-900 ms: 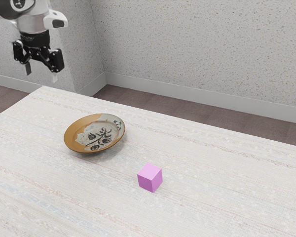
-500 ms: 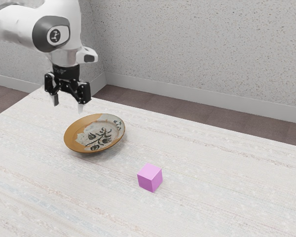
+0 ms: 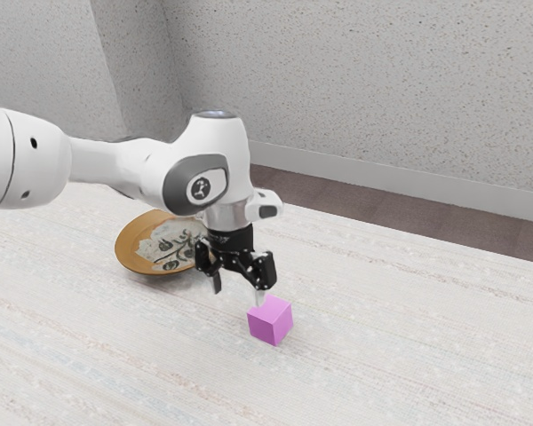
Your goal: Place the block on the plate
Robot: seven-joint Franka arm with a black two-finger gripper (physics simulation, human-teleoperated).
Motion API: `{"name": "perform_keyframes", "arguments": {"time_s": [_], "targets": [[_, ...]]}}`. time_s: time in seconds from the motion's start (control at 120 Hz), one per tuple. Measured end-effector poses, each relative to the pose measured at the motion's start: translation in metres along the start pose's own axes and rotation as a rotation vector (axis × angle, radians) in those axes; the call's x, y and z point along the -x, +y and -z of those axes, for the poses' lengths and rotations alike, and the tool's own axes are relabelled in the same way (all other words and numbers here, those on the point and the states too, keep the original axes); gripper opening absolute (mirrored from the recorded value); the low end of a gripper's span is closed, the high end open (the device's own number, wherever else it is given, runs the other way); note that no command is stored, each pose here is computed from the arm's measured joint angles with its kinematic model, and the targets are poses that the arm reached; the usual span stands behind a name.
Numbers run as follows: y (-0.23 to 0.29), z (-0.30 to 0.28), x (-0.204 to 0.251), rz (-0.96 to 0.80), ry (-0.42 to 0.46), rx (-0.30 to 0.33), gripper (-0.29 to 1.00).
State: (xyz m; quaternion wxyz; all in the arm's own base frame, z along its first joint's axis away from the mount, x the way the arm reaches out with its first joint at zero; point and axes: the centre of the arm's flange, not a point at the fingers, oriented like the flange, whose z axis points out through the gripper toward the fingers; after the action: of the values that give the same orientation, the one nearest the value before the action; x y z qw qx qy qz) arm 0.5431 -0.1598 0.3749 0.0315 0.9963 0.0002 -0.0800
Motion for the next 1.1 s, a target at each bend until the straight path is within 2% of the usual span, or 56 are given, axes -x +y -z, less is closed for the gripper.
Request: {"name": "perform_keyframes", "arguments": {"time_s": [0.117,0.283,0.408,0.683,1.1], "targets": [[0.012,-0.019,-0.008,0.005,0.027,0.001,0.7],[0.021,-0.039,-0.026,-0.035,0.074,-0.067,0.7],[0.021,-0.052,-0.038,-0.039,0.09,-0.087,0.7],[0.018,-0.073,-0.058,-0.016,0.09,-0.088,0.7],[0.016,-0.106,-0.061,0.038,0.056,-0.053,0.69]]}}
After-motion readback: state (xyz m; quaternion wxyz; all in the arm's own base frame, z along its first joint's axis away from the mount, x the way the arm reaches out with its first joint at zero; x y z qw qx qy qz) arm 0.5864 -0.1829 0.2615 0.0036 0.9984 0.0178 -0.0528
